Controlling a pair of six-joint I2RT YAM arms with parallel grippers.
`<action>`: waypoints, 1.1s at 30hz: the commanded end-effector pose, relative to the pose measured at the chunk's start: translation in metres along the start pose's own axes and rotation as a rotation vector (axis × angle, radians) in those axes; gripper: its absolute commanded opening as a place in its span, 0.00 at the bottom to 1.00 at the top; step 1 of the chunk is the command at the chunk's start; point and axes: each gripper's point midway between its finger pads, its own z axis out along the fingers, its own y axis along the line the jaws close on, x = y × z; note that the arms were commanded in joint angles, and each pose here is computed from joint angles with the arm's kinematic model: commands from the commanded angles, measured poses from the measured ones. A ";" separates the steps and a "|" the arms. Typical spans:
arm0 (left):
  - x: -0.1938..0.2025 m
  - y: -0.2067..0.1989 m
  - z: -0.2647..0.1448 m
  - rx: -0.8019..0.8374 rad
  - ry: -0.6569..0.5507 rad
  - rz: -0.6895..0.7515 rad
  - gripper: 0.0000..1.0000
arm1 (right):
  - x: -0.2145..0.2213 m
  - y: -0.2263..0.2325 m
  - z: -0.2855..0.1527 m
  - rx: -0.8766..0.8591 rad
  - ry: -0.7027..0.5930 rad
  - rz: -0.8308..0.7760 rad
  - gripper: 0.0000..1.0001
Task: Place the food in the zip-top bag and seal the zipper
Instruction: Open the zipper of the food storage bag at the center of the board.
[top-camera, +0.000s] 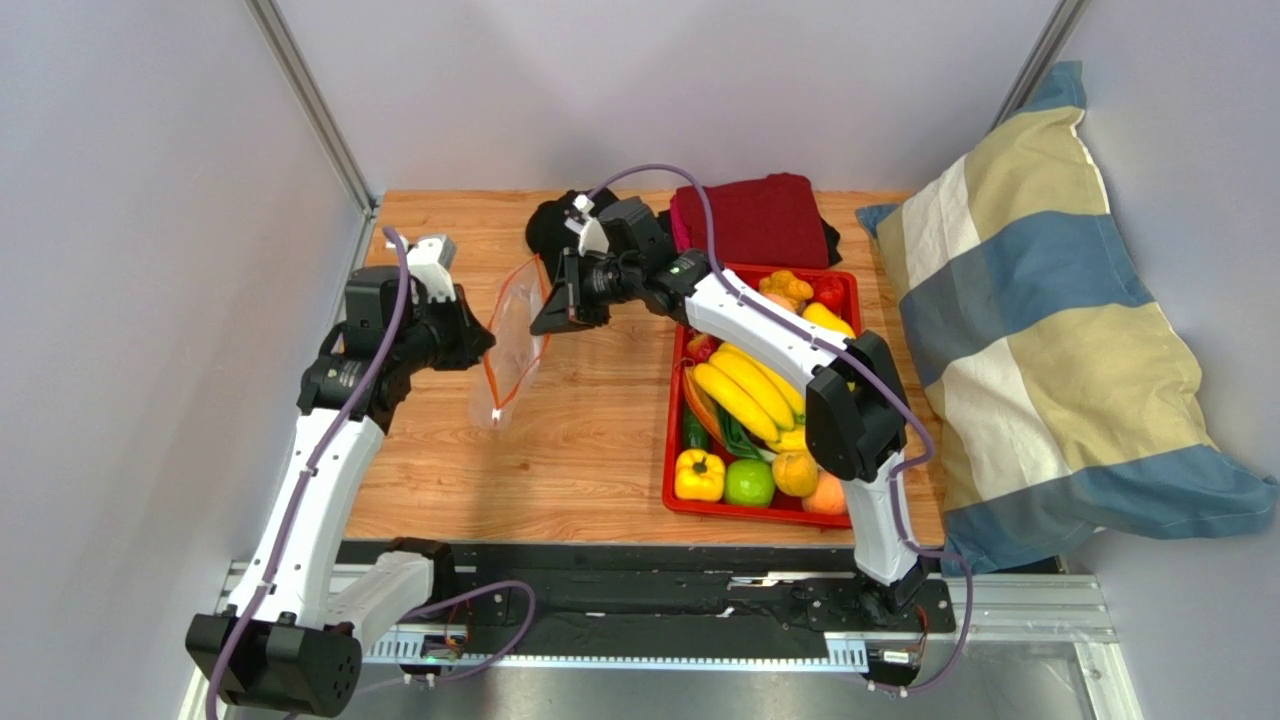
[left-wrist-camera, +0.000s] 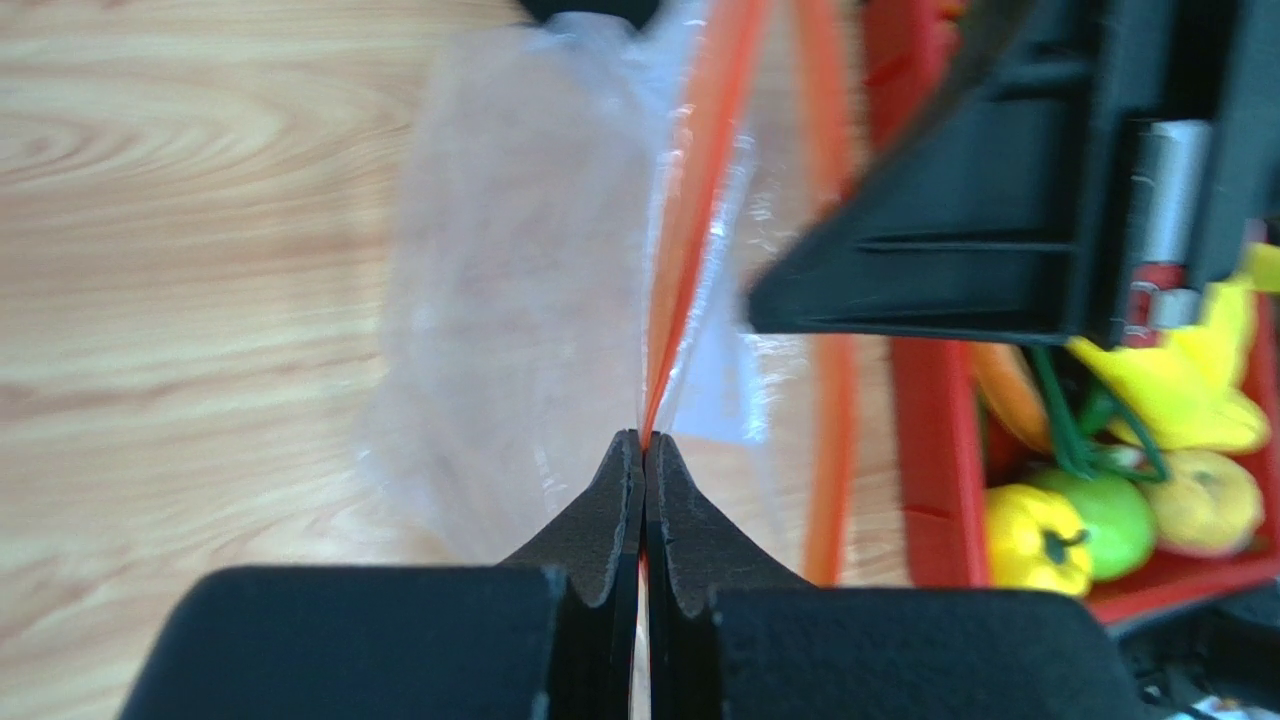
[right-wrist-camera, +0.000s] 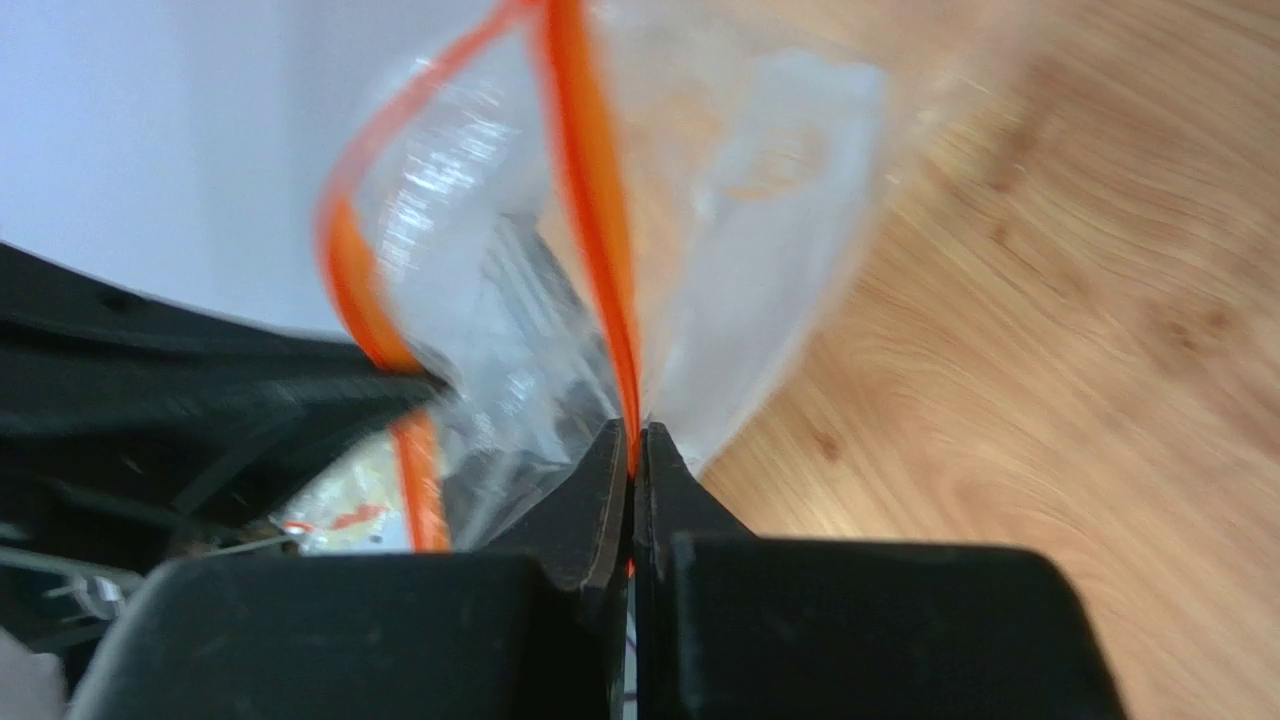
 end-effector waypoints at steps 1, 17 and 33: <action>-0.013 0.046 -0.021 -0.218 0.009 0.063 0.02 | 0.001 -0.015 -0.033 0.085 0.002 -0.185 0.00; -0.016 -0.030 -0.013 0.176 0.113 0.145 0.71 | 0.008 0.028 -0.046 -0.026 0.029 -0.296 0.00; 0.007 -0.052 -0.013 0.228 0.122 0.104 0.73 | 0.001 0.042 -0.040 -0.064 -0.005 -0.126 0.00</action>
